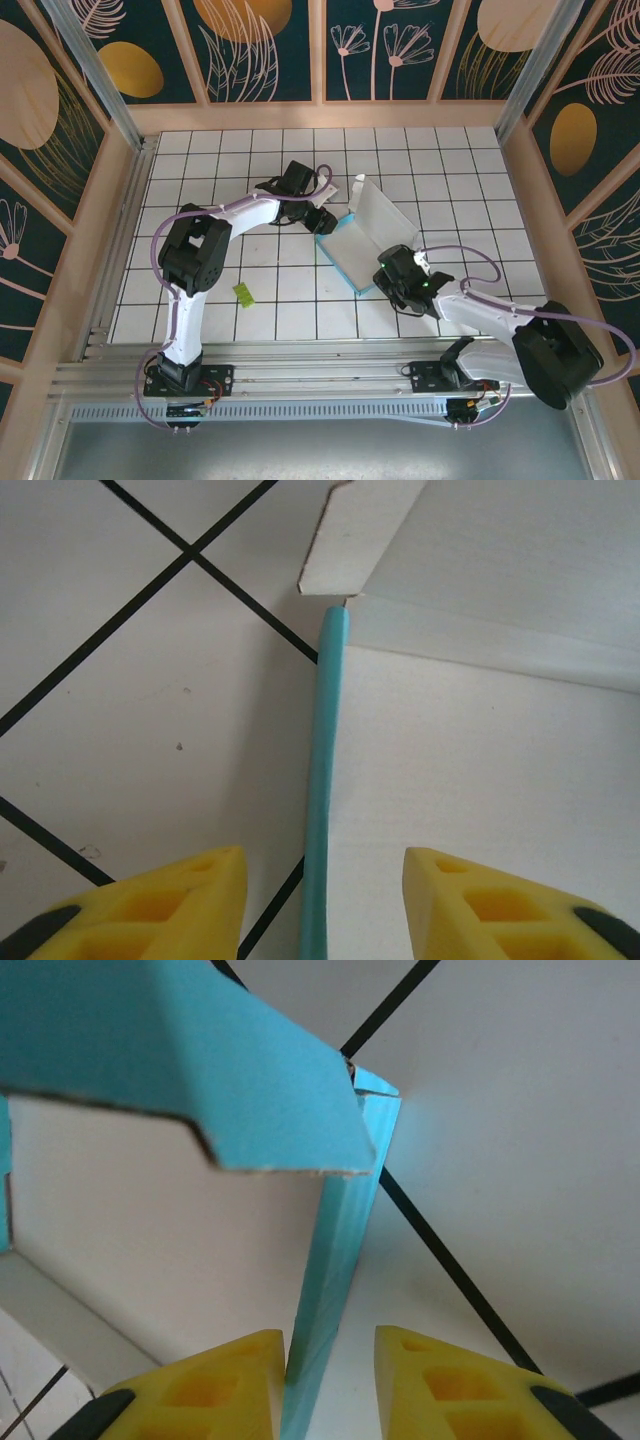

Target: Fold the paper box

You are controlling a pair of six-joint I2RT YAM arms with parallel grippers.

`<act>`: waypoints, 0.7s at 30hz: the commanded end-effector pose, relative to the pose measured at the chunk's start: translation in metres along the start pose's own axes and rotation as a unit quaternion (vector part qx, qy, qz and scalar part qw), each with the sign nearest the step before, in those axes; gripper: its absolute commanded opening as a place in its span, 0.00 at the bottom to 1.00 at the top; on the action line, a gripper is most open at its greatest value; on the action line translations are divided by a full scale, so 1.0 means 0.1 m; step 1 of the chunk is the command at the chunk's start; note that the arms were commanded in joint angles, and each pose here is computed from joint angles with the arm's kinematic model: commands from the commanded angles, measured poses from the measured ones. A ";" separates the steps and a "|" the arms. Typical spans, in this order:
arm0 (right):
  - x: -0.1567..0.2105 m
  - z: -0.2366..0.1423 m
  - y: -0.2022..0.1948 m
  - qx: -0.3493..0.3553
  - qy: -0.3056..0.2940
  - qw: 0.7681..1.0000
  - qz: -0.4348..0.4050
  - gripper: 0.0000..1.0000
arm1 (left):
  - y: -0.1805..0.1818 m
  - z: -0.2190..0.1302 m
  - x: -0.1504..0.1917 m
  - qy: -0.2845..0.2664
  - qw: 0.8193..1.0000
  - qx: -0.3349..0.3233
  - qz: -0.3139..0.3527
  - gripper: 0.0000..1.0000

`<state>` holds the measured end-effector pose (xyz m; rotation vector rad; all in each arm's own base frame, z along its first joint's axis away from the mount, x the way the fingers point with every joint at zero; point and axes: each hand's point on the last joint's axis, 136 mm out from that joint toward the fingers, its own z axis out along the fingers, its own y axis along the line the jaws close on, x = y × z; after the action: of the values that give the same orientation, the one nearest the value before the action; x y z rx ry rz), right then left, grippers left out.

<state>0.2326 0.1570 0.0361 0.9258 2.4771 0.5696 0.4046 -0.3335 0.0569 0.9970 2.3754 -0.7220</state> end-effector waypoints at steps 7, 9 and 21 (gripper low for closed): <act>-0.15 0.13 0.10 0.001 -0.036 0.998 -0.048 0.18 | 0.08 0.11 0.11 0.010 1.000 -0.009 -0.019 0.29; -0.15 0.14 0.10 0.003 -0.037 0.998 -0.053 0.16 | 0.09 0.13 0.15 0.015 1.000 -0.008 -0.024 0.24; -0.23 0.16 0.14 0.018 -0.055 0.996 -0.071 0.15 | -0.06 -0.06 0.13 0.020 0.997 0.011 -0.069 0.41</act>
<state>0.2544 0.1609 0.0309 0.7888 2.4660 0.4864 0.4017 -0.3283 0.0413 0.9220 2.4589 -0.7235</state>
